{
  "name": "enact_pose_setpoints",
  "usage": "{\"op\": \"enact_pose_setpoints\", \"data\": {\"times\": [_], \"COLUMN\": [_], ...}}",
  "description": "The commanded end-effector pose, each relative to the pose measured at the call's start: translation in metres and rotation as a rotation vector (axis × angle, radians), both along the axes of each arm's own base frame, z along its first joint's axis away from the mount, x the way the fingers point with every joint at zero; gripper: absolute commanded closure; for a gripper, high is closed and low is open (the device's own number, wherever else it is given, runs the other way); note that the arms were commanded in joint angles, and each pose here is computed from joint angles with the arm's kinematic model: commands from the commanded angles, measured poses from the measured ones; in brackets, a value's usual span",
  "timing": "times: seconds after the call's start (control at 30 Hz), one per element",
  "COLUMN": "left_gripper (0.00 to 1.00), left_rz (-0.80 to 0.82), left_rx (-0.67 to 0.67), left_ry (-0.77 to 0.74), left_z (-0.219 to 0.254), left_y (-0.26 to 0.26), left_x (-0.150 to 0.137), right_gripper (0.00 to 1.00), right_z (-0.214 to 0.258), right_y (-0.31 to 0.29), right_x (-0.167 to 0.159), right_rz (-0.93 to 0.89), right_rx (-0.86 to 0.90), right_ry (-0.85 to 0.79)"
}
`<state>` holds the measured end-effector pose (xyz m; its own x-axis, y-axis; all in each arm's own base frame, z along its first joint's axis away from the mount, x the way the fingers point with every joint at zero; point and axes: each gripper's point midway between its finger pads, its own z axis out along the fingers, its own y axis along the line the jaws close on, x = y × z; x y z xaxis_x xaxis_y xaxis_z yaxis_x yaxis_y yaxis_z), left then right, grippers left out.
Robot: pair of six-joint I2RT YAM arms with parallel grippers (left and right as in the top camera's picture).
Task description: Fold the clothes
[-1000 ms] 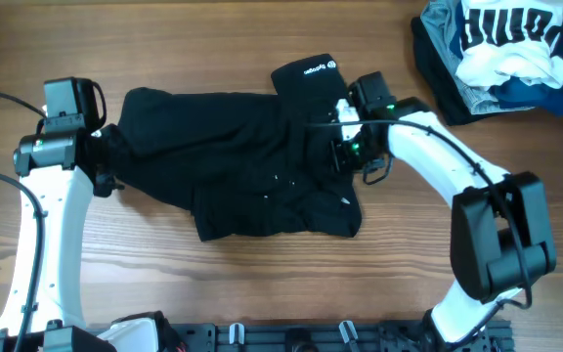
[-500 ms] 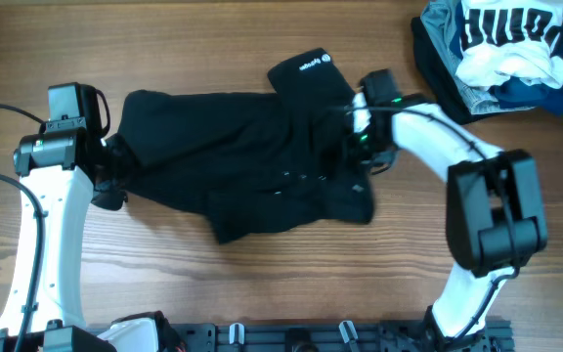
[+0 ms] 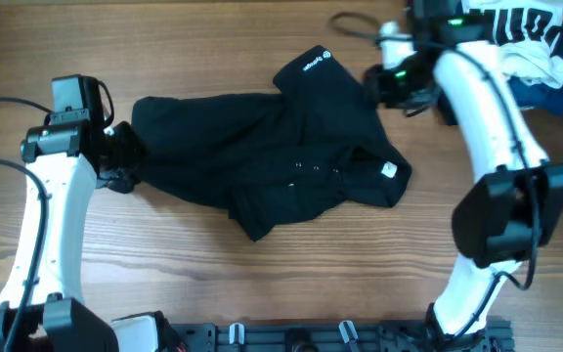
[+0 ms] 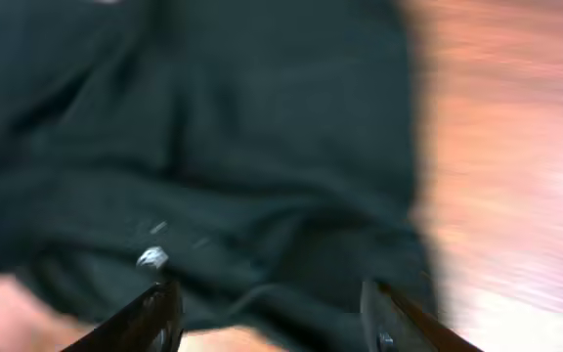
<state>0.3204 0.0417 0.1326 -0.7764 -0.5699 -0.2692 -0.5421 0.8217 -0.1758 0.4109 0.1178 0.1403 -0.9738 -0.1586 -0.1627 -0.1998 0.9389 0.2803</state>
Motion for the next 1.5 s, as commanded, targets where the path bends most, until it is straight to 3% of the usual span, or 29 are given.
{"op": "enact_pose_setpoints", "data": {"times": [0.0,0.1,0.27,0.37,0.6,0.7,0.83,1.13,1.2,1.23,1.3,1.33,1.37,1.47], "left_gripper": [0.96,0.96,0.96,0.96,0.96,0.96,0.96,0.96,0.96,0.96,0.96,0.96,0.96,0.96], "left_rz": [0.003,-0.006,0.022,0.024,0.024,0.024,0.025,0.034,0.034,0.034,0.034,0.034,0.034,0.034], "left_rx": [-0.032,-0.064,-0.091,-0.091,-0.095,-0.095,-0.096,-0.11,-0.11,-0.11,-0.11,-0.11,-0.11,-0.11], "left_ry": [0.014,0.027,0.04,0.027,0.05,0.05,0.057,0.071,0.077,0.078,0.079,0.079,0.079,0.079], "left_z": [-0.013,-0.024,-0.038,-0.043,-0.055,-0.055,-0.055,-0.056,-0.057,-0.057,-0.057,-0.057,-0.057,-0.057], "left_y": [-0.003,-0.007,-0.009,-0.007,-0.007,-0.007,-0.007,-0.009,-0.01,-0.01,-0.01,-0.01,-0.01,-0.01], "left_x": [0.008,0.014,0.023,0.031,0.034,0.034,0.032,0.029,0.027,0.027,0.027,0.027,0.027,0.027], "right_gripper": [0.4,0.38,0.19,0.17,0.02,0.03,0.13,0.1,0.14,0.28,0.8,0.89,0.96,0.96], "right_z": [-0.001,-0.018,-0.049,-0.065,-0.07,-0.085,-0.093,-0.131,-0.133,-0.133,-0.127,-0.123,-0.113,-0.081], "right_y": [0.069,0.116,0.171,0.191,0.239,0.239,0.234,0.213,0.212,0.215,0.218,0.218,0.216,0.211], "right_x": [-0.034,-0.059,-0.093,-0.111,-0.117,-0.122,-0.125,-0.15,-0.148,-0.145,-0.135,-0.128,-0.116,-0.097], "right_rz": [0.196,0.355,0.59,0.68,0.871,0.896,0.923,1.117,1.148,1.153,1.085,1.023,0.95,0.848], "right_rx": [0.041,-0.007,-0.015,-0.019,0.007,-0.015,-0.027,-0.078,-0.083,-0.081,-0.1,-0.117,-0.137,-0.128], "right_ry": [0.024,-0.003,-0.068,-0.096,-0.268,-0.243,-0.211,-0.083,-0.093,-0.113,-0.131,-0.136,-0.149,-0.178]}}
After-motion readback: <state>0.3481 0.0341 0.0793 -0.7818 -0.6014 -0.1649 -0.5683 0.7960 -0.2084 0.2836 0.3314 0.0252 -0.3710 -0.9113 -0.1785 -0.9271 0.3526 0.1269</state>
